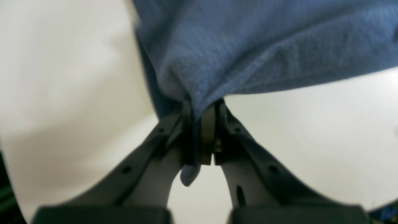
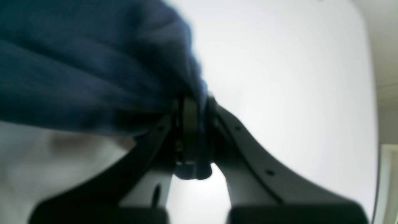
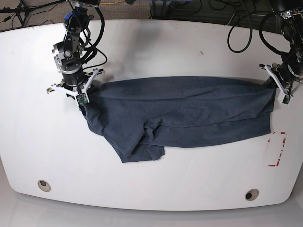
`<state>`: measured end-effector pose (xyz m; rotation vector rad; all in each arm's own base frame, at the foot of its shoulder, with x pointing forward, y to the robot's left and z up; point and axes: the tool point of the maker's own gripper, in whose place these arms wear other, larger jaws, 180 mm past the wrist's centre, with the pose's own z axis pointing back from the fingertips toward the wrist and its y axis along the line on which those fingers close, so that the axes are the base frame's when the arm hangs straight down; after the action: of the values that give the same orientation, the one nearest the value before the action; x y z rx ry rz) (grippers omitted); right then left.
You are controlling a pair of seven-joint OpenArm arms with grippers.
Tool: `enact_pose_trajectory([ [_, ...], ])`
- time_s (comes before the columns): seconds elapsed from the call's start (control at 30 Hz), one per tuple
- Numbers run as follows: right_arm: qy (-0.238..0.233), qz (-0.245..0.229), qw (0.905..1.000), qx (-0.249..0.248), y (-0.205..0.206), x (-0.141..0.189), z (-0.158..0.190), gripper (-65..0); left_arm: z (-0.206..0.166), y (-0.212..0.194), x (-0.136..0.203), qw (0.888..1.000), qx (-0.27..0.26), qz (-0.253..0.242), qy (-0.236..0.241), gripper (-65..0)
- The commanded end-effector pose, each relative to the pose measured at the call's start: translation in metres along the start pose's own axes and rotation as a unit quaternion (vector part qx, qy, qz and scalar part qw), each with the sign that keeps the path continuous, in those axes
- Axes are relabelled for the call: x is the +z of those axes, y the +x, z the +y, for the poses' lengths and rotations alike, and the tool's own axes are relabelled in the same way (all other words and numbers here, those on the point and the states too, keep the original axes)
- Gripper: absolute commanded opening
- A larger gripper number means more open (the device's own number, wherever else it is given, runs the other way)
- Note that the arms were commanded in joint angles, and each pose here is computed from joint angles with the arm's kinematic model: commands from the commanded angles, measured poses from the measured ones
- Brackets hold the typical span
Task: Fold the T-shirt properly
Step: 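Lay the shirt back down, bringing both grippers back to their start, then open the left gripper to release the shirt end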
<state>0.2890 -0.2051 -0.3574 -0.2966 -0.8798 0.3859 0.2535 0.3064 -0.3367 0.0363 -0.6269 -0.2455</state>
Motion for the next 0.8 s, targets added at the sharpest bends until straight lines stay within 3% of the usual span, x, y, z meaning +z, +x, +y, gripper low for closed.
enact_pose_trajectory([
  [0.0, -0.007, -0.017, 0.9998, 0.001, 0.002, 0.006, -0.003, -65.0, 0.004, 0.000, 0.006, 1.000, -0.010, -0.005, 0.007, -65.0],
  [0.43, 0.029, 0.045, 0.9985, -0.002, -0.051, 0.008, 0.024, -65.0, 0.009, -0.056, 0.000, 0.997, 0.005, 0.072, 0.005, -65.0],
  [0.77, 0.038, 0.050, 0.9980, -0.003, -0.060, 0.010, 0.030, -65.0, 0.016, -0.075, -0.002, 0.994, -0.022, 0.109, 0.015, -65.0],
])
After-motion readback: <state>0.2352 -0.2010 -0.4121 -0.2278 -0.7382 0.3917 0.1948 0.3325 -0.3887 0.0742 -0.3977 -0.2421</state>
